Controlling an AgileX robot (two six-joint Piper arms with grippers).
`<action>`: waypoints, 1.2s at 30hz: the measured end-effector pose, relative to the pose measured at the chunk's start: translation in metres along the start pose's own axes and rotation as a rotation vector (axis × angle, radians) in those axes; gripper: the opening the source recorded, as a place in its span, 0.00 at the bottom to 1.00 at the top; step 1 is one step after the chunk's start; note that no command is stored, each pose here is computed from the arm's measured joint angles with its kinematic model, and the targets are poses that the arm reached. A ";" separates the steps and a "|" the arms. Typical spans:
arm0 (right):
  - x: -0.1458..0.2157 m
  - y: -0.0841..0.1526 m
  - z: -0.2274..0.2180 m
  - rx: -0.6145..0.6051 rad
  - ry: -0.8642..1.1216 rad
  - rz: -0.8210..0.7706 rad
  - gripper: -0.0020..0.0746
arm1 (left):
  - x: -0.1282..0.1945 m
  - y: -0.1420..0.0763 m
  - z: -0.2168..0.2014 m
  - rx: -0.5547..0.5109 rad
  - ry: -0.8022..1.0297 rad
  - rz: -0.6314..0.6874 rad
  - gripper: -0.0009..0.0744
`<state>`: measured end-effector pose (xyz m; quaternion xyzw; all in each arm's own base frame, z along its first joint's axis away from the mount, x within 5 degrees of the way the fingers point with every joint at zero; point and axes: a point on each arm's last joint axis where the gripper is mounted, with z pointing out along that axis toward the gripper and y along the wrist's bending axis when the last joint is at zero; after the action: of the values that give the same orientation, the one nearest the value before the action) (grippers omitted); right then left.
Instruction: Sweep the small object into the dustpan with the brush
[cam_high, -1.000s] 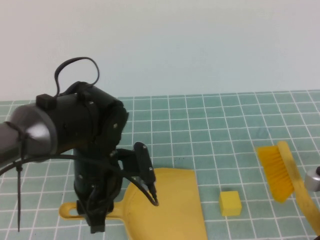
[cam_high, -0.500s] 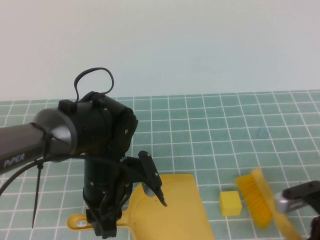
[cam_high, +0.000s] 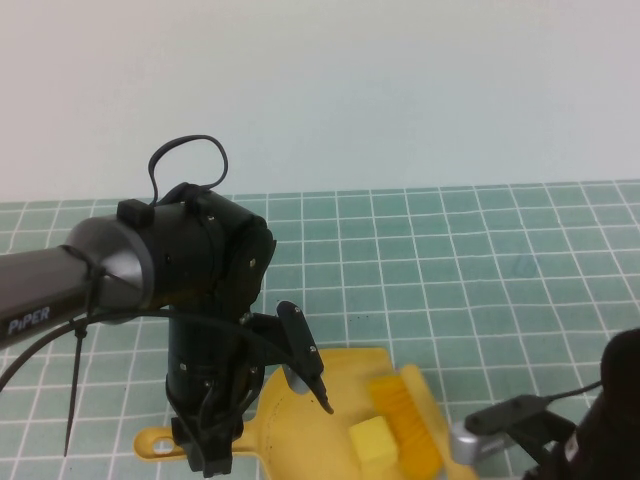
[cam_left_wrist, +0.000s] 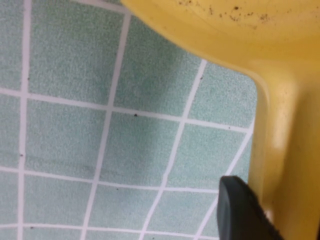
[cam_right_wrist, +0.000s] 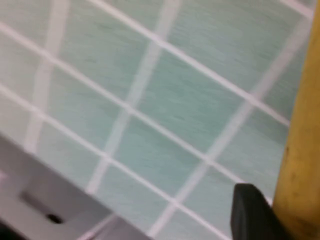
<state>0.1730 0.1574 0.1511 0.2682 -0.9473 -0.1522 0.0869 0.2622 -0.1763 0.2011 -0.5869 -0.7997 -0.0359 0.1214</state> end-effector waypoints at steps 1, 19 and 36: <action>-0.002 0.003 -0.002 -0.025 -0.002 -0.007 0.27 | 0.000 0.000 0.000 0.000 0.000 0.000 0.01; -0.024 -0.002 -0.021 -0.018 -0.100 0.098 0.24 | 0.001 0.001 0.000 -0.011 0.006 0.003 0.01; -0.041 -0.035 0.003 0.019 -0.116 0.227 0.24 | -0.001 0.000 0.000 0.005 -0.006 -0.002 0.01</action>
<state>0.2236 0.1520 0.1334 0.1510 -0.9764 -0.1477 0.0460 0.2619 -0.1770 0.2010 -0.5859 -0.8008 -0.0321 0.1205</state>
